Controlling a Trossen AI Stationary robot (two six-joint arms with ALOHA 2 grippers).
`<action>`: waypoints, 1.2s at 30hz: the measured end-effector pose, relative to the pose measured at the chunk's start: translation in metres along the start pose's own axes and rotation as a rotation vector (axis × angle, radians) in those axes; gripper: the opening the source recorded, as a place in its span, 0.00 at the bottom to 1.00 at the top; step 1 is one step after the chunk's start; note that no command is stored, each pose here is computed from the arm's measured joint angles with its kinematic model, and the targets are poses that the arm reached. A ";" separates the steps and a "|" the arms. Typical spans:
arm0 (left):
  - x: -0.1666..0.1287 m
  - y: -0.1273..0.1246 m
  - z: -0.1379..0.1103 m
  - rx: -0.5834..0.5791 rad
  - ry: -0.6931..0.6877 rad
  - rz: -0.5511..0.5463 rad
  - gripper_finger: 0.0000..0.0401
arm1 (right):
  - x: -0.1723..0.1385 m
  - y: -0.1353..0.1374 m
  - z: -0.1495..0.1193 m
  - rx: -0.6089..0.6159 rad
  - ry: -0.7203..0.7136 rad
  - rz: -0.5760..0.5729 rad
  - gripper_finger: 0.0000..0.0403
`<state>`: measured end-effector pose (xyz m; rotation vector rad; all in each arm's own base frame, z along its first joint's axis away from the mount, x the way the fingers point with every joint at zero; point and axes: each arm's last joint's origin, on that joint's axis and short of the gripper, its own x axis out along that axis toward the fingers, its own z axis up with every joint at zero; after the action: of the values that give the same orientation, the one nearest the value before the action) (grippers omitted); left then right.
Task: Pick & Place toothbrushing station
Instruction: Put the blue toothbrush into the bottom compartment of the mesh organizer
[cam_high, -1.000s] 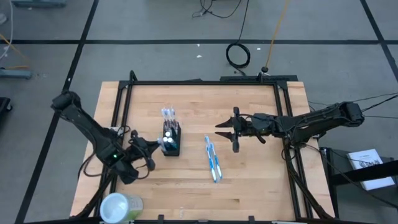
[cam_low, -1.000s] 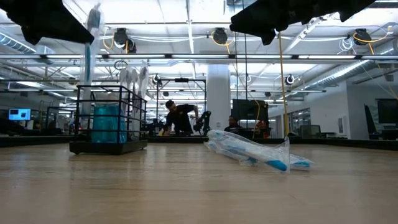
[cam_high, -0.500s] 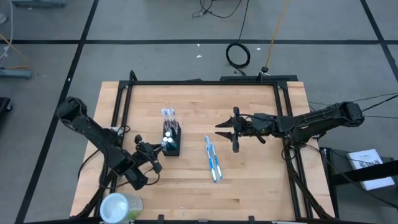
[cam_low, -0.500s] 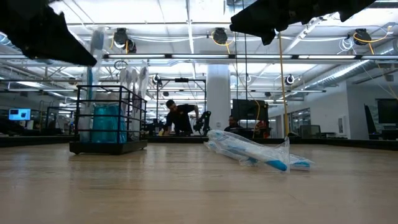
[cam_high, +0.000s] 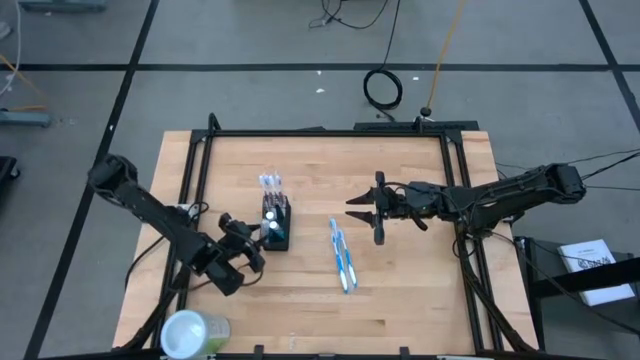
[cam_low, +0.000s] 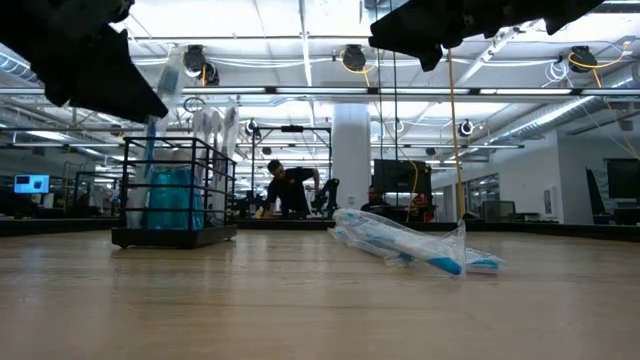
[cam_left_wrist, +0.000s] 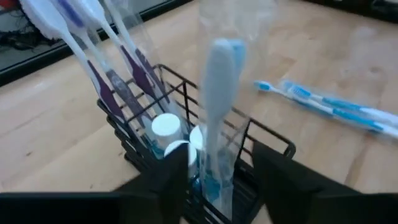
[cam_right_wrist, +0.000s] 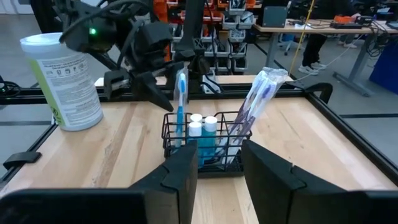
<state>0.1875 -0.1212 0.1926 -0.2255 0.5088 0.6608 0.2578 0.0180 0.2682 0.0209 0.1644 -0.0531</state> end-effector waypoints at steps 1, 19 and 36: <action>-0.002 0.001 0.002 -0.007 -0.003 -0.006 0.49 | 0.000 0.001 0.000 0.000 0.001 0.002 0.29; -0.035 0.026 0.051 -0.138 -0.220 -0.097 0.90 | 0.024 0.018 -0.051 0.127 0.300 -0.055 0.30; -0.030 0.018 0.064 -0.043 -0.294 -0.072 0.90 | 0.087 0.044 -0.109 0.306 0.726 -0.219 0.36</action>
<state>0.1799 -0.1001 0.2621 -0.1825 0.2033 0.6222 0.3283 0.0602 0.1473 0.3301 0.8834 -0.2900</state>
